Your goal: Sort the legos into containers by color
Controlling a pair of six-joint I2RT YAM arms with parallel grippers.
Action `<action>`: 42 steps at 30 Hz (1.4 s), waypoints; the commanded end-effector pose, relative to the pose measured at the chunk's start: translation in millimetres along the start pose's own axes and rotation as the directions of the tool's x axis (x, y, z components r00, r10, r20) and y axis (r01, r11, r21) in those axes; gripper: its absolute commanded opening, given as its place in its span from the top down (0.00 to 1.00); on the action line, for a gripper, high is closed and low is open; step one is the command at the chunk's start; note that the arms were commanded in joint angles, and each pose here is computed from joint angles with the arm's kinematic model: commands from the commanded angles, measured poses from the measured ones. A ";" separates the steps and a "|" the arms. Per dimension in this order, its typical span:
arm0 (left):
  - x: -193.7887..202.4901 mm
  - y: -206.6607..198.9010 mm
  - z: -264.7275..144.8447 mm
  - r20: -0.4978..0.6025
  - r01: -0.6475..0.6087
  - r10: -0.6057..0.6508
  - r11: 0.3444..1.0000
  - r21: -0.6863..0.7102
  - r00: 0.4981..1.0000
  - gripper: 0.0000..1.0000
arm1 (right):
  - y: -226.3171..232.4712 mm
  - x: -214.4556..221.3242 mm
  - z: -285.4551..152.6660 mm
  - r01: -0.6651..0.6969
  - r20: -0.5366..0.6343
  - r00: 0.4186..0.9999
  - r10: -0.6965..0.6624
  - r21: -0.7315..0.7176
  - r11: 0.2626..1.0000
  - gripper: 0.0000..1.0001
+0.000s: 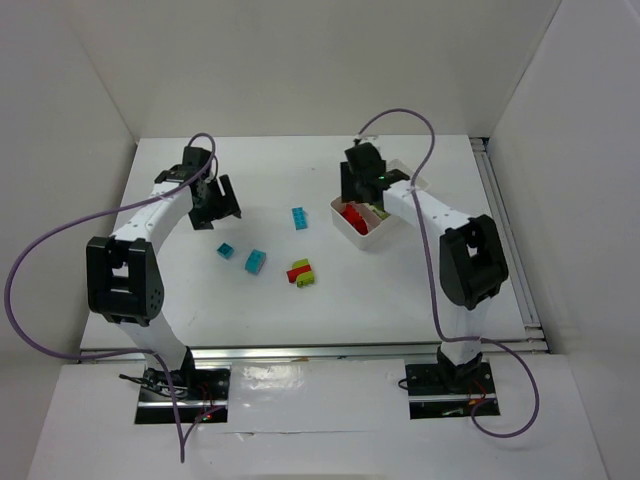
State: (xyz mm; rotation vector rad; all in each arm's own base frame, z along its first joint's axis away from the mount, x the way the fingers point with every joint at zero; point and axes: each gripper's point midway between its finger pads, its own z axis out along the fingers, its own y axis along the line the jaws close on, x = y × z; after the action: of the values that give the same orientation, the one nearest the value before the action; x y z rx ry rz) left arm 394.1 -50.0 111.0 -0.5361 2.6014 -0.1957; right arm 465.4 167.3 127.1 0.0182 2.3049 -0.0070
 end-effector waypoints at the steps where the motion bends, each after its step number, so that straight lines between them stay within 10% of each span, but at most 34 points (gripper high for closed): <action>1: -4.1 12.9 -6.9 0.019 0.043 -0.043 0.998 -0.039 0.999 0.15 | 85.6 -34.8 -40.0 0.120 0.173 0.980 -0.094 -0.148 0.982 0.28; 11: -13.6 43.2 -21.4 0.075 0.126 -0.120 0.989 -0.081 0.990 0.15 | 193.2 13.2 0.2 0.258 0.085 0.966 -0.244 -0.288 0.922 0.20; 20: -3.3 44.0 -20.1 0.054 0.116 -0.112 0.991 -0.068 0.992 0.15 | 202.2 46.2 41.7 0.270 -0.013 0.959 -0.283 -0.263 0.926 0.17; 28: -3.4 42.7 -17.0 0.049 0.106 -0.103 0.993 -0.061 0.993 0.16 | 196.5 69.1 53.1 0.267 -0.062 0.955 -0.291 -0.249 0.931 0.45; 33: -6.0 39.7 -18.7 0.053 0.106 -0.103 0.993 -0.048 0.993 0.16 | 200.9 7.2 7.9 0.236 0.067 0.972 -0.226 -0.275 0.932 0.69; 42: -5.1 37.2 -14.3 0.034 0.096 -0.095 0.995 -0.038 0.995 0.16 | 59.8 -118.9 -49.6 0.019 0.299 0.954 0.013 -0.106 0.994 0.70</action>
State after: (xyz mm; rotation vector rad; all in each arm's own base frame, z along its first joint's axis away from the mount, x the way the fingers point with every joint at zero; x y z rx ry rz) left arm 373.9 -12.2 108.8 -0.6901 2.5770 -0.1455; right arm 475.3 299.3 171.8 -0.2686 2.1807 0.1542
